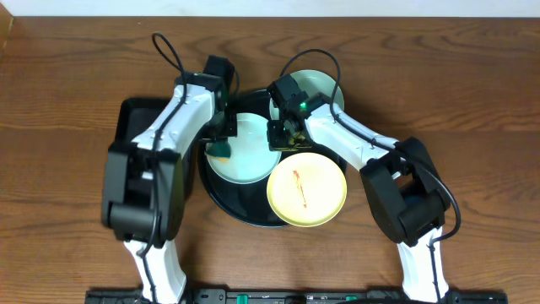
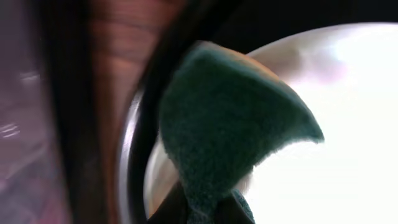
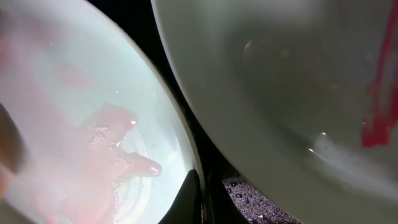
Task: Clean dirty plates on tray and stack at the side
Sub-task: 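Lift the sponge away and return the left arm beside the sponge tray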
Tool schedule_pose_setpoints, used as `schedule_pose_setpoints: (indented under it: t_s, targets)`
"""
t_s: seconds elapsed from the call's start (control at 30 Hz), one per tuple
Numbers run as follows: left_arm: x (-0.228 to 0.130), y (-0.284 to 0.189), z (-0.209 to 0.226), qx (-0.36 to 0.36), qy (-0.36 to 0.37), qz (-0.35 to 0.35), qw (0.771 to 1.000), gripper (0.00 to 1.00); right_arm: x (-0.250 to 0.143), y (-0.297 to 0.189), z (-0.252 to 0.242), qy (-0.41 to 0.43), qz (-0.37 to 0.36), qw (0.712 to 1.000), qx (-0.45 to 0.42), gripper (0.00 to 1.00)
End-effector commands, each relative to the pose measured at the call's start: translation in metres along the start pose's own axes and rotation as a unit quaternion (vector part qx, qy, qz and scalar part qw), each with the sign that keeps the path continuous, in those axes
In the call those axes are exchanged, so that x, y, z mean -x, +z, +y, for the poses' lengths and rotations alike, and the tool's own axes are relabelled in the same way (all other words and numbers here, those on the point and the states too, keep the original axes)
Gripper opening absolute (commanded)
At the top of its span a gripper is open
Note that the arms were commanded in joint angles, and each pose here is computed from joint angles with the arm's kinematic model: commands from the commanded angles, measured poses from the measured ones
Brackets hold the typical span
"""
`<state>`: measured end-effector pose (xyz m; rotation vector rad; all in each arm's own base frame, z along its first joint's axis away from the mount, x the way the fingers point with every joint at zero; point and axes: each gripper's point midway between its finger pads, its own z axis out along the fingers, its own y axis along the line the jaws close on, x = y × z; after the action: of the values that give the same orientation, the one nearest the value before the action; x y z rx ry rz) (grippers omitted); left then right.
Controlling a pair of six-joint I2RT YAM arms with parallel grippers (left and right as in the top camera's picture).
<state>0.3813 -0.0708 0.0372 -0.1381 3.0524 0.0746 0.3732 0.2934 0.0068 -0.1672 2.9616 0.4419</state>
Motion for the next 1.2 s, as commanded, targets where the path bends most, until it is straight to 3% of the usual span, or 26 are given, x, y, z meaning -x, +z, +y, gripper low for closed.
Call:
schedule_pose_setpoints:
  t_s: [0.0,0.3,0.47,0.67,0.83,1.17]
  targets:
    - [0.017,-0.062,0.022,0.007,-0.036,-0.084,0.996,0.07,-0.009,0.012,-0.007,-0.007,0.016,1.000,-0.016,0.01]
    - [0.016,-0.156,0.076,-0.013,-0.106,-0.195,0.975,0.07,-0.010,0.014,-0.006,-0.008,0.017,1.000,-0.016,0.01]
    - [0.006,-0.153,0.106,0.005,-0.122,-0.173,0.977,0.07,-0.016,0.017,-0.004,-0.012,0.025,1.000,-0.014,0.01]
    - [-0.008,-0.139,0.124,0.021,-0.123,-0.133,0.983,0.07,-0.014,0.007,0.026,-0.073,0.031,0.995,0.059,0.01]
    - [-0.011,-0.134,0.135,0.028,-0.123,-0.126,0.984,0.08,0.004,-0.026,0.036,-0.102,-0.018,0.993,0.053,0.01]
    - [-0.008,-0.133,0.137,0.028,-0.126,-0.130,0.983,0.08,0.039,-0.101,0.030,-0.169,-0.171,0.966,-0.099,0.01]
